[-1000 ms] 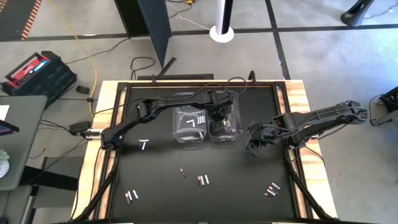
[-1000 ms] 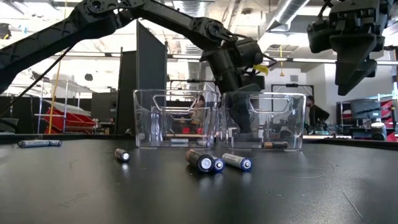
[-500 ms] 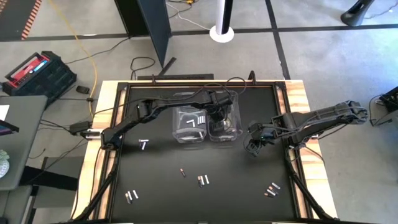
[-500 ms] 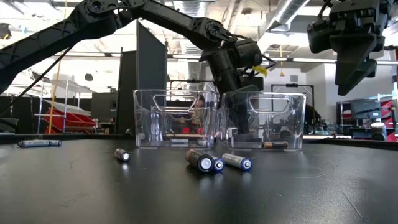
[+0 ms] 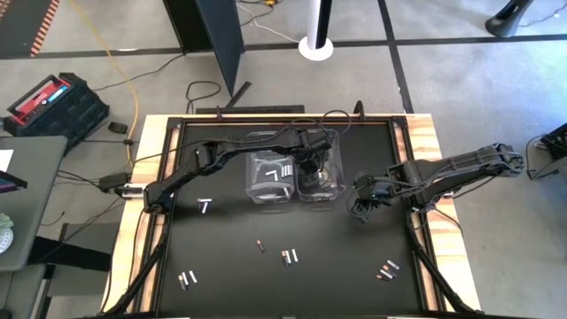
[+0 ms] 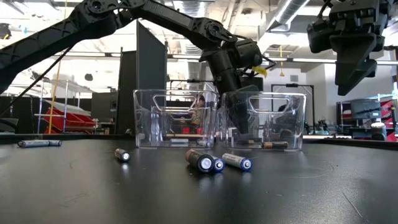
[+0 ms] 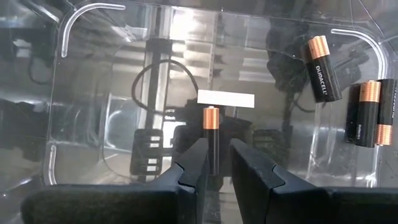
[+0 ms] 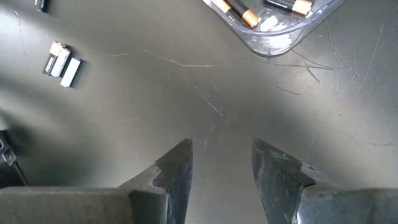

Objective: Sort batteries
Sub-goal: Put the white battery into the left transparent bin

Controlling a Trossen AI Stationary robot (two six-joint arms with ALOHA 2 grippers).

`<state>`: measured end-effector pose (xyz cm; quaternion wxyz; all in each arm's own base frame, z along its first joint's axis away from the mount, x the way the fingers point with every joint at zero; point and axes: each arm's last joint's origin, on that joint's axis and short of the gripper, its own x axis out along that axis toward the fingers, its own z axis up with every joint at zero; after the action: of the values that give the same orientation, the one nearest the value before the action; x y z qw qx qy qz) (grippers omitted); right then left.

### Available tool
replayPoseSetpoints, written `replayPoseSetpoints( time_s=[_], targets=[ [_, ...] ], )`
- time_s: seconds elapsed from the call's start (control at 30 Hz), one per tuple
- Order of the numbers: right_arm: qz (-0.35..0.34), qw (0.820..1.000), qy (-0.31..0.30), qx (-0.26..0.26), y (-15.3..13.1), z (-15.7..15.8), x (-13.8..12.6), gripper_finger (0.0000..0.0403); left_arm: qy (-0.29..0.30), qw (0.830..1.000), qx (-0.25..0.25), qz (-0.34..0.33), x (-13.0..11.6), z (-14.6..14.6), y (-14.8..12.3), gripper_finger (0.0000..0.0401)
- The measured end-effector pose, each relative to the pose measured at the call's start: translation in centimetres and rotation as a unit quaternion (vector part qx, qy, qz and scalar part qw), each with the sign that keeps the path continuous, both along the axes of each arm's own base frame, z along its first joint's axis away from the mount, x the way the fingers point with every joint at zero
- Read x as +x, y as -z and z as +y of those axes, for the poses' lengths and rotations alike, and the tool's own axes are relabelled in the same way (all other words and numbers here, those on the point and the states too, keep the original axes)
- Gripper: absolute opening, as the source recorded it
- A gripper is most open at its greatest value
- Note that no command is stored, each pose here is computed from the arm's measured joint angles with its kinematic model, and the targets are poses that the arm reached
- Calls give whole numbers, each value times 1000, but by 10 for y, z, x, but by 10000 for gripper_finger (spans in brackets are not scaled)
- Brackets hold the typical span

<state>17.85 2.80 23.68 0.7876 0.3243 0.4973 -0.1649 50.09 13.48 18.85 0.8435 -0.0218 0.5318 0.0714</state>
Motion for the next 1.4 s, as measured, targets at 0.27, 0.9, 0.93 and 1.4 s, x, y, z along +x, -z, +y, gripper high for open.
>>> replayPoseSetpoints(
  time_s=[0.27,0.9,0.93,1.4],
  targets=[
    [0,1000,0,0,0,0,0,179,-19,1000,-6,-10,1,1,-5,64],
    [-3,1000,-24,-18,0,9,-2,179,-17,995,-13,-99,-31,-24,-123,57],
    [-4,1000,-23,-20,0,10,-2,179,-16,995,-14,-101,-34,-27,-128,57],
    [-4,999,-25,-20,0,33,-10,179,-119,978,-18,-173,-119,-81,-105,56]
  ],
)
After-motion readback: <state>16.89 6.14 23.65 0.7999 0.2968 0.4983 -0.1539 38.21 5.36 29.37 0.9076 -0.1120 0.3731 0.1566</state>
